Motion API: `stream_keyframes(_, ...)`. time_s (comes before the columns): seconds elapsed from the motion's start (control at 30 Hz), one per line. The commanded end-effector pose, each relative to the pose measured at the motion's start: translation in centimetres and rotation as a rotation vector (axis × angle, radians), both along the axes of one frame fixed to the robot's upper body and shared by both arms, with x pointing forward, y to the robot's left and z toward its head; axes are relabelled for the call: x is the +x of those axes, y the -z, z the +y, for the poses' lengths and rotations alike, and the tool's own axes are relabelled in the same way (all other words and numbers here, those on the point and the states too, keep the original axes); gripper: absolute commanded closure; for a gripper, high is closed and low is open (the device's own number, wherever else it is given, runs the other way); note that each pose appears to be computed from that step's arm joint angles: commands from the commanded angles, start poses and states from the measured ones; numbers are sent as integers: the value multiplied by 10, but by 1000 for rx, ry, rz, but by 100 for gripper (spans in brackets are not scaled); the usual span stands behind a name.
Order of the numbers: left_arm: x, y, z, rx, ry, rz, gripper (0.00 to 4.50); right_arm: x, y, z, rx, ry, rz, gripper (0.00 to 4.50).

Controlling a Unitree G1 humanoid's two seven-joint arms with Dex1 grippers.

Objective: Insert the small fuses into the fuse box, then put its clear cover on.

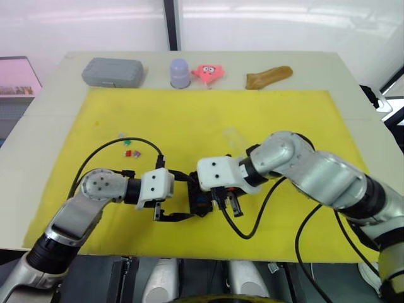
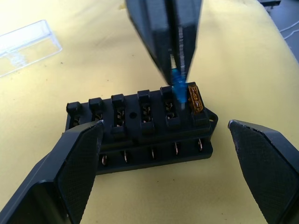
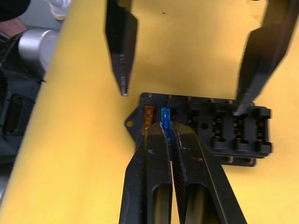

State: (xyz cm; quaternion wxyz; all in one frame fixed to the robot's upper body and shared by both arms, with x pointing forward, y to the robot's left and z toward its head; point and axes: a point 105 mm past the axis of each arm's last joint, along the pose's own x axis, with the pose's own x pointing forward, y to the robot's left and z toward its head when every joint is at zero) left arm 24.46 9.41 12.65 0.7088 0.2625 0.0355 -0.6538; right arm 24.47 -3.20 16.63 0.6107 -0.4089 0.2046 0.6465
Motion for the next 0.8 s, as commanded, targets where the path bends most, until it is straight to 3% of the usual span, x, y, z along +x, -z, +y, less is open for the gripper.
stream_keyframes(0.03, -1, -4, -3, -1, 21, -25, 4, 2, -9, 5, 21, -7, -34, 450)
stream_keyframes(0.8, -1, -2, -9, -14, 20, -33, 4, 3, 6, -2, -28, -3, -22, 450)
